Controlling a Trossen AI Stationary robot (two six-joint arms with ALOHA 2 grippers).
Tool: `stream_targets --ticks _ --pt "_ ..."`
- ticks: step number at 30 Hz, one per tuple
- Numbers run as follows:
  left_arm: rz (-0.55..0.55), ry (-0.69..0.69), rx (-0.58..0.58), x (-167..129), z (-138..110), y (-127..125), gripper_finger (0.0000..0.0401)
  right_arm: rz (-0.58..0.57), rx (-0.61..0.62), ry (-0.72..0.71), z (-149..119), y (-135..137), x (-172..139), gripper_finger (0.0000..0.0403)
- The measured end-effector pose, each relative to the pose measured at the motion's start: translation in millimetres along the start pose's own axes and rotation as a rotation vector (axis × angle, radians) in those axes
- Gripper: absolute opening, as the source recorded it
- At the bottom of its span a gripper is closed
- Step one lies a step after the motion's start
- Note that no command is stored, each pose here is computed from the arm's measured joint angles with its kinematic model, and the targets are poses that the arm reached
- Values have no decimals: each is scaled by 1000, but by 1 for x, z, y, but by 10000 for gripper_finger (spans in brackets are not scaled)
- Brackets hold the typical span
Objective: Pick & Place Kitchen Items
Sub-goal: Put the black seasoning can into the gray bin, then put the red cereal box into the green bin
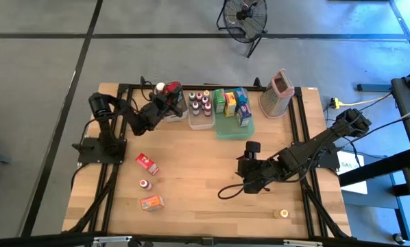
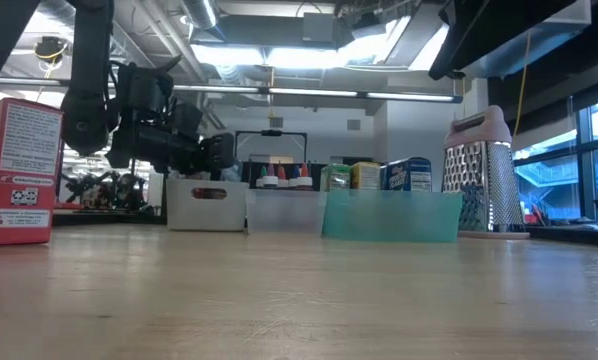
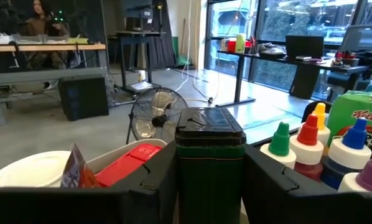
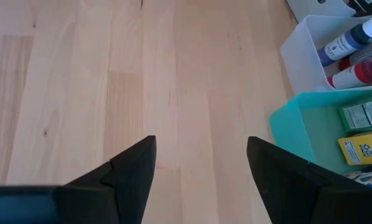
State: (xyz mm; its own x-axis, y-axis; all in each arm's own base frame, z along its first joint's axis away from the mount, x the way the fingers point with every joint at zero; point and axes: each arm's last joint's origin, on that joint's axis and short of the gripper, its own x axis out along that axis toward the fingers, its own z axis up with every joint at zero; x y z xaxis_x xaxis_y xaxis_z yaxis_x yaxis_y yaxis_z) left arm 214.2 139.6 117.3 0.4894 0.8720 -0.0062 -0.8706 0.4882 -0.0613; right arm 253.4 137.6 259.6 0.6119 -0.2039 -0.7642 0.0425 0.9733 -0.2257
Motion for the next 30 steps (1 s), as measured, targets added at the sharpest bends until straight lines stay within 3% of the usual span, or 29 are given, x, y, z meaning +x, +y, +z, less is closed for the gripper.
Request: stream_targets --ticks 11,23,30 --pt "3 0 31 0 0 0 169 -2 8 3 1 -2 1 254" --pt "3 -2 33 0 0 0 167 -2 9 2 1 -2 1 254" --pt "-54 -99 32 -4 18 -7 166 -3 9 2 1 -2 1 254"
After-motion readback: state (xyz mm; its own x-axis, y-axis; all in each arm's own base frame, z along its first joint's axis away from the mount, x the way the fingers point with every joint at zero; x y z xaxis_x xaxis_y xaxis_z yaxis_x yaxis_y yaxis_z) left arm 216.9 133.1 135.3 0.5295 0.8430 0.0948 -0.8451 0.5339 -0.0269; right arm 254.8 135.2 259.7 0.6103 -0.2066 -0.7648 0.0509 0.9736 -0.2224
